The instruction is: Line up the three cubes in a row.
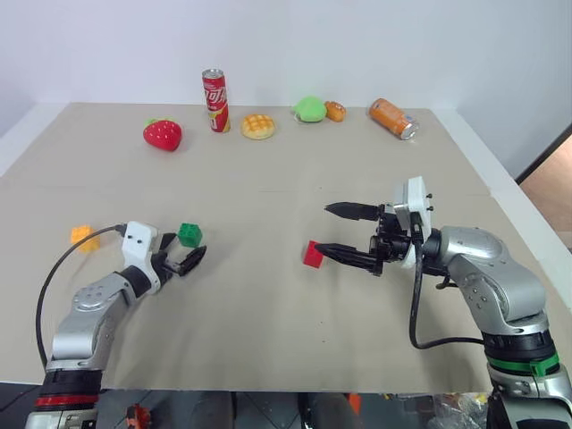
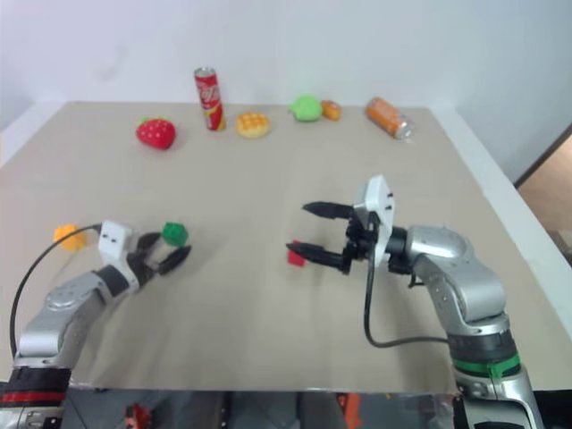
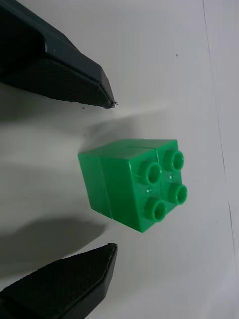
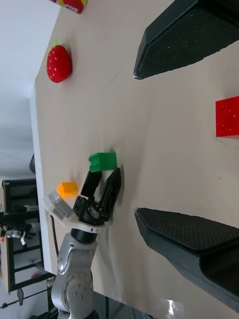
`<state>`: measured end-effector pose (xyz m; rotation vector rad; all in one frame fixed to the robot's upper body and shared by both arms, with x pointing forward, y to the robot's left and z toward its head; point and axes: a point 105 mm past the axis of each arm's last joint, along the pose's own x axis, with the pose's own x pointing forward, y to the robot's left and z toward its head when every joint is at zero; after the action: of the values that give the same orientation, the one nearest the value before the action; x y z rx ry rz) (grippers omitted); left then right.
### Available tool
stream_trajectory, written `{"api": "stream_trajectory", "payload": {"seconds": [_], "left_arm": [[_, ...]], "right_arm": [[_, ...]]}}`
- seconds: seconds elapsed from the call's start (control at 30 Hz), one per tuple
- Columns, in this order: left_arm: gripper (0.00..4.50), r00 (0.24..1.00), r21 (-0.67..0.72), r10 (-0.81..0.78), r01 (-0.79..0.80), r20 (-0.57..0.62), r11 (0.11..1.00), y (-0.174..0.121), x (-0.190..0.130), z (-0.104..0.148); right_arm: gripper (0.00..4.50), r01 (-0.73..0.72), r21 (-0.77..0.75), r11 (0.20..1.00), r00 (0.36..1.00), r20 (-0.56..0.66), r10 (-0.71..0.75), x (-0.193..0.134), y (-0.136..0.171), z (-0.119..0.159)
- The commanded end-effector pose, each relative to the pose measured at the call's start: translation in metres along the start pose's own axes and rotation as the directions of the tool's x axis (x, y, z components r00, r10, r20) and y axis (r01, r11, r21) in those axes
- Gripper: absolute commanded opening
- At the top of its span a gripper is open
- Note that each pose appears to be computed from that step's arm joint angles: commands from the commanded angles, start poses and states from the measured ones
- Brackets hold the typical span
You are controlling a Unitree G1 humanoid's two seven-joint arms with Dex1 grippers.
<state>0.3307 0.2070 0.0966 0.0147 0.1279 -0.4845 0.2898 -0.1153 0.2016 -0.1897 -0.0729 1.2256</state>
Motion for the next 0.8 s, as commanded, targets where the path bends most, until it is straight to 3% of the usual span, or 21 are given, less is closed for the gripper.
{"api": "stream_trajectory", "payload": {"seconds": [0.03, 0.23, 0.43, 0.63, 0.8], "left_arm": [[3.25, 0.999, 0.004, -0.029, 0.029, 0.024, 1.000, -0.006, 0.006, 0.006], [1.30, 0.999, -0.016, 0.024, -0.024, 0.046, 1.000, 0.002, 0.011, 0.010], [1.28, 0.999, 0.007, 0.022, -0.022, 0.047, 1.000, 0.002, 0.016, 0.013], [1.28, 0.973, 0.138, -0.214, 0.200, 0.092, 0.970, -0.024, 0.019, 0.035], [1.28, 0.898, 0.273, -0.434, 0.400, 0.073, 0.875, -0.040, 0.035, 0.058]], "right_arm": [[4.33, 0.009, -0.046, 0.999, 1.000, 0.022, -0.008, -0.004, 0.001, 0.011], [4.33, 0.013, -0.041, 0.999, 1.000, 0.020, -0.012, -0.004, 0.001, 0.010], [4.33, 0.016, -0.045, 0.999, 1.000, 0.020, -0.015, -0.003, -0.001, 0.009], [4.33, 0.027, -0.041, 0.999, 0.999, 0.027, -0.026, -0.007, -0.002, 0.011], [4.33, 0.070, -0.026, 0.997, 0.997, 0.031, -0.069, -0.017, 0.001, 0.012]]}}
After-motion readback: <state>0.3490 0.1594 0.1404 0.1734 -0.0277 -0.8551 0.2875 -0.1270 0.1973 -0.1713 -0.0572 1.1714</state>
